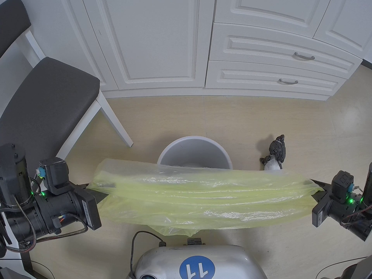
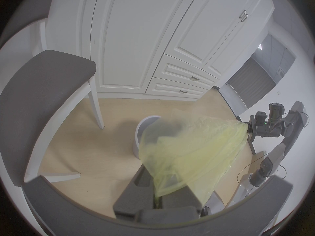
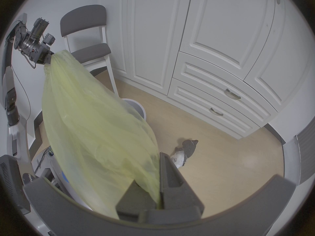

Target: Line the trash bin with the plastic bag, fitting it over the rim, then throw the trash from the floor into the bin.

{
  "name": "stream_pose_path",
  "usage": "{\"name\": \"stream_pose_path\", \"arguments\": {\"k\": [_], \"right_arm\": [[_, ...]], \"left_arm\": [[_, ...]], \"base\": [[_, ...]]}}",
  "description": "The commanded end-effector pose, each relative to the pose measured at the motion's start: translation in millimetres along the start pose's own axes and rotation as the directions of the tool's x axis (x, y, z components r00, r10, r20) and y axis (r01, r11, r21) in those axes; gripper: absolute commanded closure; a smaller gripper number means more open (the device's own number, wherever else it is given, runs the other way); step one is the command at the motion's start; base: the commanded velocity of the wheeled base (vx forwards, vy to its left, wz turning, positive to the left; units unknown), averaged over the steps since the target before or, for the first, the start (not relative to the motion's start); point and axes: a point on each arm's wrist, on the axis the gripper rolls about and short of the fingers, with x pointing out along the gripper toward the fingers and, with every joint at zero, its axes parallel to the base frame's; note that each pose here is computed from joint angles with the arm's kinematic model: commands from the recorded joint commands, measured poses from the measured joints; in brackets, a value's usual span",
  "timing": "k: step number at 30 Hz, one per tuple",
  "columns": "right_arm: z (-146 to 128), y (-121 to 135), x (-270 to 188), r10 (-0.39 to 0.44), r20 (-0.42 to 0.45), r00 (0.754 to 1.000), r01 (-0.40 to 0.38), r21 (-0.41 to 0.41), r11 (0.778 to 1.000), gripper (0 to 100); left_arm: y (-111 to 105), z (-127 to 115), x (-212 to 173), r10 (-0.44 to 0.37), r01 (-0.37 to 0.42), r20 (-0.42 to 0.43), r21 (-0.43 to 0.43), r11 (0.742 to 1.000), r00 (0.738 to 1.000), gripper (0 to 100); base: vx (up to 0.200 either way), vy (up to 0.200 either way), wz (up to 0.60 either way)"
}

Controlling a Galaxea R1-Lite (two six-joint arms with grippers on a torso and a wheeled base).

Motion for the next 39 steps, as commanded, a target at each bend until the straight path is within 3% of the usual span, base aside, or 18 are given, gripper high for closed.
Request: {"name": "stream_pose_path", "arguments": {"k": [1, 4, 9, 15, 19, 22, 28, 33, 34, 39], "right_arm": [[12, -1, 5, 0.000, 0.028, 1.000, 0.001, -0.021, 1.000, 100], [18, -1, 10, 0.003, 0.037, 0.999, -0.002, -0.034, 0.999, 100], [19, 2, 17, 0.052, 0.037, 0.998, -0.050, -0.042, 0.998, 100], [22, 4, 17, 0.059, 0.053, 0.997, -0.057, -0.032, 0.998, 100], [24, 7, 20, 0.072, 0.056, 0.996, -0.070, -0.030, 0.997, 100], [29, 16, 27, 0.088, 0.113, 0.990, -0.090, 0.015, 0.996, 100], [36, 38, 37, 0.128, 0.217, 0.968, -0.147, 0.073, 0.986, 100], [22, 61, 39, 0.192, 0.241, 0.951, -0.199, 0.002, 0.980, 100], [19, 72, 43, 0.214, 0.240, 0.947, -0.210, -0.045, 0.977, 100], [16, 93, 68, 0.197, 0.235, 0.952, -0.186, -0.068, 0.980, 100]], "left_arm": [[-1, 0, 1, -0.004, 0.004, -0.004, -0.004, 1.000, 1.000, 100], [-1, 0, 3, -0.005, 0.005, -0.005, -0.003, 1.000, 1.000, 100], [-7, 6, 7, -0.080, 0.080, 0.037, 0.008, 0.997, 0.996, 100], [-21, 11, 24, -0.238, 0.237, 0.052, 0.030, 0.971, 0.970, 100], [-33, 8, 32, -0.292, 0.290, 0.064, 0.044, 0.956, 0.954, 100], [-43, 4, 41, -0.329, 0.326, 0.069, 0.046, 0.944, 0.942, 100], [-53, -5, 60, -0.366, 0.364, 0.099, 0.037, 0.931, 0.925, 100], [-58, -14, 73, -0.380, 0.385, 0.143, -0.011, 0.923, 0.914, 100], [-59, -16, 79, -0.375, 0.384, 0.156, -0.030, 0.923, 0.914, 100], [-62, -27, 102, -0.344, 0.363, 0.169, -0.103, 0.926, 0.924, 100]], "base": [[0.000, 0.000, 0.00], [0.000, 0.000, 0.00], [0.000, 0.000, 0.00], [0.000, 0.000, 0.00], [0.000, 0.000, 0.00], [0.000, 0.000, 0.00], [0.000, 0.000, 0.00], [0.000, 0.000, 0.00], [0.000, 0.000, 0.00], [0.000, 0.000, 0.00]]}}
